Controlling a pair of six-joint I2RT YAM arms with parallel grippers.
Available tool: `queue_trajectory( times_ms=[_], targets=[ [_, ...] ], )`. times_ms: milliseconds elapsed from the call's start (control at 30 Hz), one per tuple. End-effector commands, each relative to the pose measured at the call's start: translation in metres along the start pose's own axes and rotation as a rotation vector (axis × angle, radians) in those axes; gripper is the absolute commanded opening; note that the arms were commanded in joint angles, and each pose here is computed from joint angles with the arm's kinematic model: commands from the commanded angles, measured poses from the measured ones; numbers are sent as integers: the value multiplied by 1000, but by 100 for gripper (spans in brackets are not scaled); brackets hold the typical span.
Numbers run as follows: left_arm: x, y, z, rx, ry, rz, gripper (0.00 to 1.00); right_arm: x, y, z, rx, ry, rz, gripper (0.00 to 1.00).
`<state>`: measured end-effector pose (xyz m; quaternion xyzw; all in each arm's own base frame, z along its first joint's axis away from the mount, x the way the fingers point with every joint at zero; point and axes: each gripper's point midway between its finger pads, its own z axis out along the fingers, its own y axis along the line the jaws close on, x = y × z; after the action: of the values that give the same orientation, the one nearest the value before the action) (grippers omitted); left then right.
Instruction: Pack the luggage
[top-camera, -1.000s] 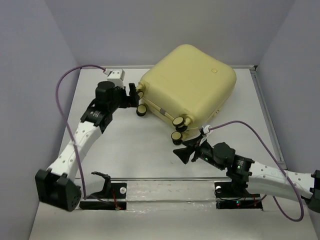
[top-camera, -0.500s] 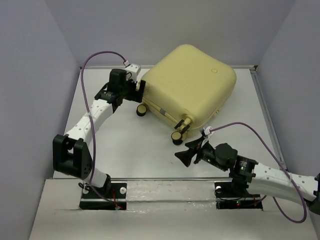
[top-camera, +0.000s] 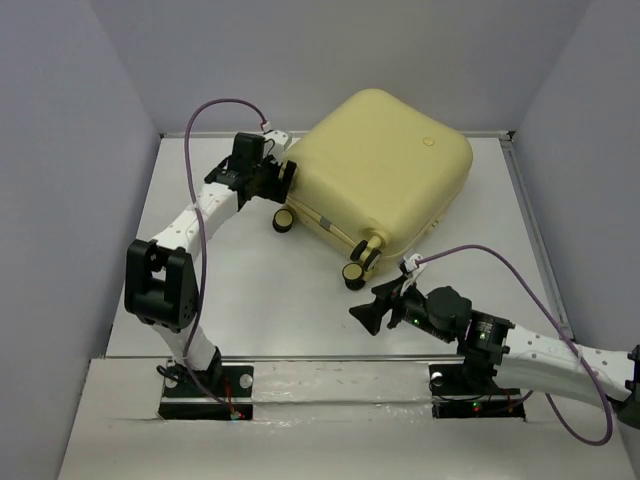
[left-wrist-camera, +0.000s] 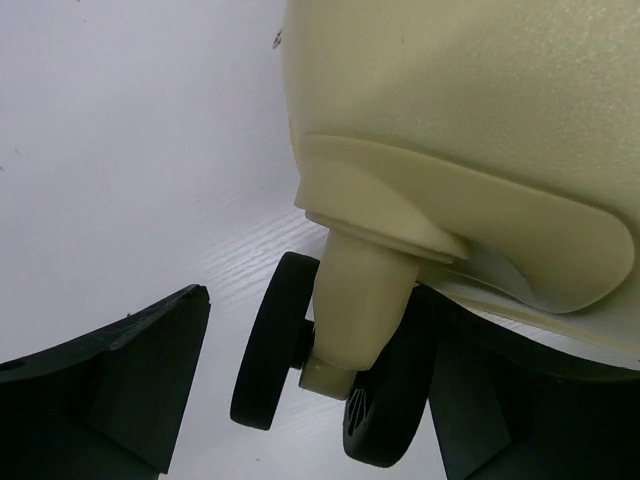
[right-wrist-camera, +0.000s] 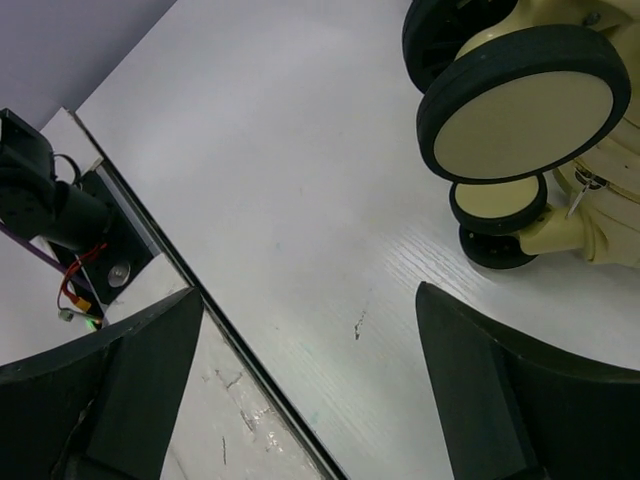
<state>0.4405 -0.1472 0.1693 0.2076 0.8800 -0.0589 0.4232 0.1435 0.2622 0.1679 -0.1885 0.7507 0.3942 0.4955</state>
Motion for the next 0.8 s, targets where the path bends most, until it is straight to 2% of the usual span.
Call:
queue_trajectory(
  times_ms=[0,67,100,133,167,233,300,367,400,500,667,733,767],
  targets=[
    [-34,-2,-5,20,-72,27,75,-9,-6,0,47,-27,-4,93],
    [-36,-6,-3,38,-78,25,58,-8,-12,-2,76,-30,-3,93],
    [-38,-9,-2,49,-85,23,42,-13,-18,-4,113,-52,1,93],
    [-39,-10,-2,51,-90,20,37,-15,-23,-5,138,-57,-1,93],
    [-40,-13,-2,56,-95,20,24,-13,-31,-8,184,-44,-15,93],
    [-38,-12,1,41,-88,-4,9,-25,-59,-17,339,-65,-38,90],
    [-30,-8,3,14,-61,-35,6,-36,-75,-22,425,-90,-48,76],
    [-8,-6,5,-18,7,-85,6,-47,-95,-28,502,-107,-18,26],
    [7,-5,7,-38,46,-113,6,-54,-109,-33,552,-134,14,18],
    [39,-13,4,-81,117,-191,6,-56,-126,-39,606,-154,57,7],
    [54,-38,-21,-110,150,-188,6,-79,-152,-34,672,-169,70,7],
    [64,-46,-28,-83,152,-198,6,-87,-155,-26,643,-158,60,7],
    [59,-48,-37,-68,123,-208,6,-99,-156,-20,621,-192,64,7]
  ],
)
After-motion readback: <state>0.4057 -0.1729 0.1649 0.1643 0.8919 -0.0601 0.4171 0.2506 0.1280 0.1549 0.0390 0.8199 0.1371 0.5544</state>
